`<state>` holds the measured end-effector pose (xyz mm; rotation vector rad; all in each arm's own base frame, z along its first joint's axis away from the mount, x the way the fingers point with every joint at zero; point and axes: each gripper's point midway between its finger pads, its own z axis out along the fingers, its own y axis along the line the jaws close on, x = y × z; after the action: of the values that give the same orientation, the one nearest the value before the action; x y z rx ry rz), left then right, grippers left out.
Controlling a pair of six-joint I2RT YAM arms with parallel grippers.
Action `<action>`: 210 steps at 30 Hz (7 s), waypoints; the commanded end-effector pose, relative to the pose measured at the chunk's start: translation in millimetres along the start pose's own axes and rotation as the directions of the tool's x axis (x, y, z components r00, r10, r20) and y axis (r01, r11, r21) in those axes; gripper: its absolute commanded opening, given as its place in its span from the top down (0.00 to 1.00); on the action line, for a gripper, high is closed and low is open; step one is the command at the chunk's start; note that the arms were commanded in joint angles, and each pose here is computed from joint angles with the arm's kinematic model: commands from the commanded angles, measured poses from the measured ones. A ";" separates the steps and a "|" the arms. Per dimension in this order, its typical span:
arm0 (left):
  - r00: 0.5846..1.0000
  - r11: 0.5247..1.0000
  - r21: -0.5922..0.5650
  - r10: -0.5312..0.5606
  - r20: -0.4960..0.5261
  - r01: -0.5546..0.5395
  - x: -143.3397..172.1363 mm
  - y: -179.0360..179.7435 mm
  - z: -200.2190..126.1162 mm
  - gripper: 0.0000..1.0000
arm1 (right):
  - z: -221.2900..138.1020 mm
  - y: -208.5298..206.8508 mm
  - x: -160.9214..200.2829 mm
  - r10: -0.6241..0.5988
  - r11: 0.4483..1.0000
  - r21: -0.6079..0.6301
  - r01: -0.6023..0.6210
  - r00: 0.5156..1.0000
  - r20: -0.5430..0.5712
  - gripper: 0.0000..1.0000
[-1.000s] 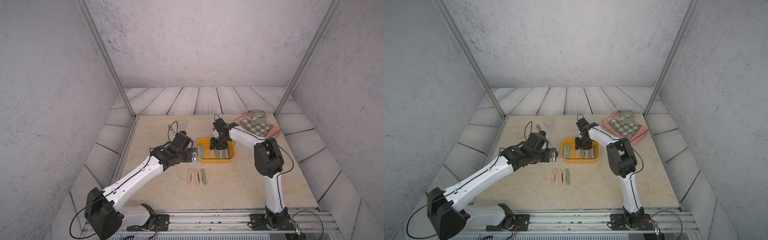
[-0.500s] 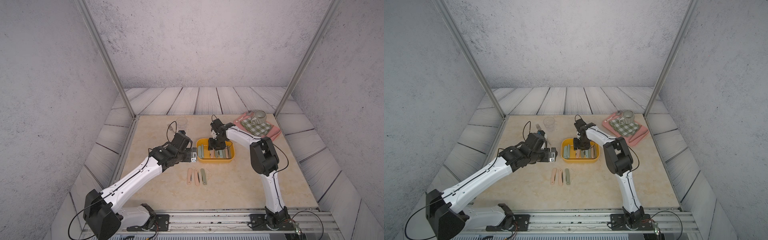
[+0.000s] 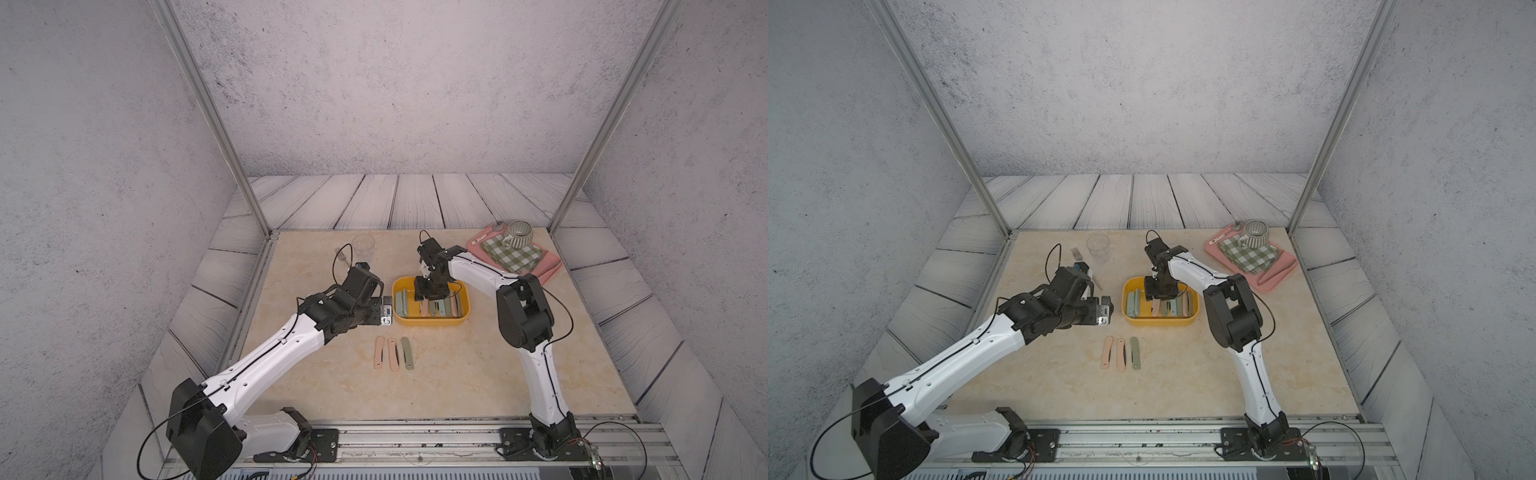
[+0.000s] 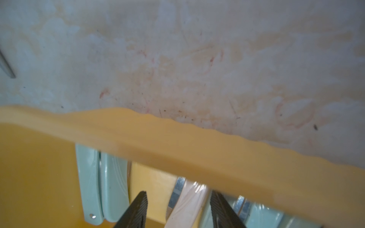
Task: Take the fruit knife out of the storage box
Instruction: Pick up the fruit knife from the storage box, then place the fruit knife at the center of the board.
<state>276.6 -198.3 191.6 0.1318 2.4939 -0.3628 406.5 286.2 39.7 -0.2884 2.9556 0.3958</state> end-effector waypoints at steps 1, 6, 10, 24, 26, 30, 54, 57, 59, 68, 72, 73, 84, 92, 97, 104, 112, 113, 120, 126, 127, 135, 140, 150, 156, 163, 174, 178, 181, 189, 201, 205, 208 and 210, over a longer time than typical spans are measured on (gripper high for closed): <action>1.000 1.000 -0.003 0.006 0.009 -0.006 0.9 4.4 -3.6 0.01 | 25.2 -21.0 17.5 0.012 0.995 0.101 -0.004 0.997 -0.079 0.48; 1.000 1.000 -0.001 0.006 0.008 -0.006 1.9 5.0 -3.3 0.01 | 30.4 -23.7 25.6 0.014 0.993 0.119 -0.002 0.995 -0.101 0.51; 1.000 1.000 0.007 0.010 0.004 -0.010 2.1 3.8 -2.2 0.01 | 30.1 -19.1 32.2 0.000 0.994 0.112 0.014 0.993 -0.122 0.51; 1.000 1.000 0.023 0.011 0.006 -0.011 1.2 3.3 0.1 0.01 | 34.0 -20.5 42.1 -0.032 0.982 0.178 0.059 0.988 -0.148 0.54; 1.000 1.000 0.027 0.010 0.006 -0.010 0.6 3.0 -0.1 0.01 | 36.2 -24.4 43.8 -0.024 0.979 0.198 0.055 0.987 -0.158 0.53; 1.000 1.000 0.026 0.011 0.004 -0.011 1.4 3.7 0.8 0.01 | 39.3 -23.0 44.6 -0.026 0.981 0.186 0.055 0.987 -0.156 0.54; 1.000 0.999 0.037 0.013 0.002 -0.013 0.0 3.7 4.0 0.01 | 4.4 -3.8 20.0 -0.055 0.989 0.132 0.062 0.997 -0.054 0.94; 1.000 0.999 0.035 0.012 0.004 -0.012 0.0 4.6 3.6 0.01 | -2.9 -1.0 16.1 -0.060 0.990 0.127 0.065 0.997 -0.037 0.96; 1.000 0.999 0.037 0.013 0.007 -0.013 -0.5 4.5 2.9 0.01 | -8.2 1.5 13.4 -0.065 0.990 0.123 0.067 0.998 -0.023 0.97; 1.000 0.999 0.036 0.009 0.009 -0.010 -1.0 5.4 2.7 0.01 | -31.2 8.6 6.2 -0.079 0.991 0.109 0.077 0.997 0.012 0.97; 1.000 0.999 0.037 0.008 0.011 -0.008 -1.0 5.3 3.3 0.01 | -43.2 10.9 4.4 -0.083 0.991 0.105 0.079 0.996 0.033 0.97; 1.000 0.999 0.037 0.007 0.011 -0.007 -1.1 5.2 3.5 0.01 | -45.7 11.5 4.2 -0.084 0.991 0.104 0.079 0.996 0.037 0.97; 1.000 0.999 0.037 0.002 0.016 -0.003 -2.2 6.3 4.7 0.01 | -88.2 18.4 15.8 -0.079 0.994 0.076 0.073 0.993 0.087 0.97; 1.000 0.998 0.055 -0.010 0.018 0.009 -3.3 3.5 5.5 0.01 | -96.2 14.8 35.0 -0.071 0.996 0.067 0.065 0.994 0.089 1.00; 1.000 0.999 0.052 -0.012 0.018 0.011 -2.6 4.2 7.4 0.01 | -113.4 19.3 63.1 -0.080 0.997 0.028 0.078 0.994 0.079 1.00; 1.000 0.999 0.038 -0.007 0.016 0.007 -5.8 5.4 11.0 0.01 | -121.9 33.5 118.9 -0.108 0.992 -0.058 0.111 0.993 0.050 1.00; 1.000 0.999 0.043 -0.019 0.017 0.018 -12.2 4.7 11.3 0.01 | -91.2 49.7 159.0 -0.142 0.981 -0.132 0.143 0.990 0.016 1.00; 1.000 0.999 0.044 -0.021 0.015 0.021 -12.0 4.5 11.2 0.01 | -85.9 50.9 161.8 -0.143 0.980 -0.136 0.143 0.990 0.010 1.00; 1.000 0.999 0.049 -0.021 -0.002 0.021 -7.6 4.5 9.3 0.01 | -52.6 53.9 169.0 -0.110 0.979 -0.173 0.107 0.994 -0.009 1.00; 1.000 0.999 0.044 -0.022 -0.009 0.022 -2.7 7.6 6.5 0.01 | -28.3 49.9 171.5 -0.036 0.987 -0.156 0.033 0.999 -0.019 1.00; 1.000 0.999 0.045 -0.021 -0.011 0.021 -2.0 7.7 5.8 0.01 | -25.9 48.8 171.2 -0.022 0.988 -0.153 0.020 1.000 -0.014 1.00; 1.000 0.999 0.047 -0.013 -0.022 0.014 3.3 9.1 5.2 0.01 | -14.9 42.5 171.3 0.039 0.991 -0.129 -0.039 0.999 -0.008 1.00; 1.000 0.999 0.051 -0.005 -0.021 0.006 2.5 8.3 5.6 0.01 | -8.8 37.0 174.4 0.064 0.992 -0.106 -0.066 0.998 -0.020 1.00; 1.000 0.998 0.055 0.003 -0.027 -0.001 2.5 7.0 7.0 0.01 | -8.5 31.6 180.9 0.070 0.994 -0.080 -0.073 0.997 -0.045 0.88; 1.000 0.999 0.054 -0.002 -0.031 0.004 4.2 7.6 8.7 0.01 | -12.1 31.3 184.1 0.054 0.996 -0.071 -0.058 0.997 -0.058 0.81; 0.999 0.998 0.052 -0.016 -0.031 0.018 6.3 8.6 9.2 0.01 | -17.9 31.7 184.5 0.033 0.997 -0.067 -0.036 0.998 -0.054 0.67; 1.000 0.998 0.065 -0.009 -0.019 0.010 -2.9 2.1 10.2 0.01 | -68.0 37.3 159.7 -0.080 0.997 -0.013 0.081 0.996 0.027 0.51; 1.000 0.997 0.078 0.009 -0.026 -0.007 -9.7 -7.1 15.0 0.01 | -98.4 38.2 142.9 -0.135 0.991 0.037 0.132 0.988 0.070 0.34; 0.999 0.996 0.086 0.023 -0.036 -0.020 -14.6 -14.3 20.8 0.01 | -113.1 31.7 133.1 -0.163 0.984 0.089 0.156 0.983 0.080 0.18; 0.993 0.990 0.126 0.077 -0.084 -0.066 -26.6 -45.0 49.6 0.09 | -137.9 1.1 103.8 -0.101 0.990 0.107 0.090 0.989 0.108 0.01; 0.971 0.985 0.138 0.128 -0.204 -0.101 -28.2 -86.5 116.8 0.35 | -154.5 -31.2 74.7 0.051 0.999 0.002 -0.052 0.987 0.154 0.01; 0.955 0.987 0.116 0.136 -0.265 -0.109 -19.0 -92.1 141.1 0.41 | -156.2 -35.2 77.3 0.059 0.998 -0.003 -0.060 0.986 0.158 0.01; 0.950 0.992 0.071 0.118 -0.290 -0.101 -13.7 -86.3 157.3 0.41 | -156.7 -39.8 80.5 0.072 0.997 -0.008 -0.071 0.985 0.156 0.01; 0.947 0.994 0.044 0.107 -0.301 -0.099 -10.8 -82.0 166.9 0.41 | -156.7 -43.3 83.4 0.083 0.997 -0.014 -0.082 0.984 0.157 0.01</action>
<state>363.9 -330.9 95.6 0.3766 2.7331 -0.4200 322.6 194.6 159.7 -0.1399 2.8224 0.3959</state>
